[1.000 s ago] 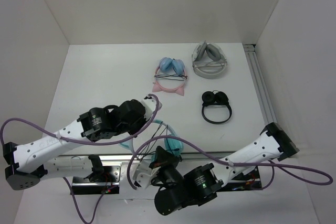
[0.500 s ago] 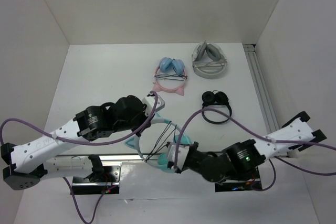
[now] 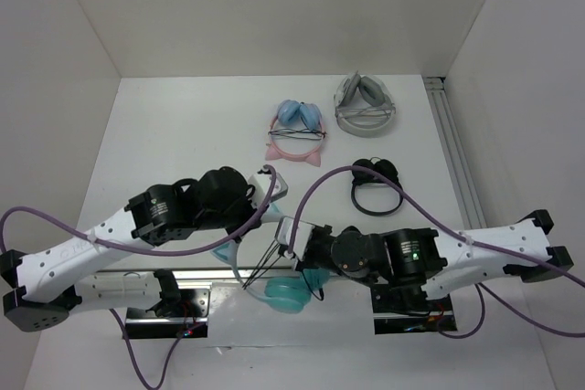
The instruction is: Wrap the headphones
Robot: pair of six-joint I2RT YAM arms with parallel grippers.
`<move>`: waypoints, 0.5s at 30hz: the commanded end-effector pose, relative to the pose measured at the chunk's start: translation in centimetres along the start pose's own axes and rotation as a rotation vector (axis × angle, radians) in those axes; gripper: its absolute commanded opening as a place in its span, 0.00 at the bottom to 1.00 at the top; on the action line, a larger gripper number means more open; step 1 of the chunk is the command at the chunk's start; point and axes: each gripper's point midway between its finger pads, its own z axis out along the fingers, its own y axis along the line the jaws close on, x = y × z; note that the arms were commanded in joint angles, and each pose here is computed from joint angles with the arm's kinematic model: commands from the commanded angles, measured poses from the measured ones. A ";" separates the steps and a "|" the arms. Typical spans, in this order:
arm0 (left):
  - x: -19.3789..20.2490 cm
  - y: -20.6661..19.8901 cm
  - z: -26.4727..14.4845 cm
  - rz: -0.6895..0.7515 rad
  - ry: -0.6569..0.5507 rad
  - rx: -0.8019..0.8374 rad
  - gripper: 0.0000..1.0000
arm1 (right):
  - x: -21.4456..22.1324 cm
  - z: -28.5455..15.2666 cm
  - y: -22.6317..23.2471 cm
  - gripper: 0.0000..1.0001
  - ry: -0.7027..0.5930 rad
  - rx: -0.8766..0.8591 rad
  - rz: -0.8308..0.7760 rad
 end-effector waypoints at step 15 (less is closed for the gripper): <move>-1.5 0.2 -4.8 -0.010 -0.110 -0.001 0.00 | 1.0 1.9 -4.1 0.10 -0.004 0.062 0.089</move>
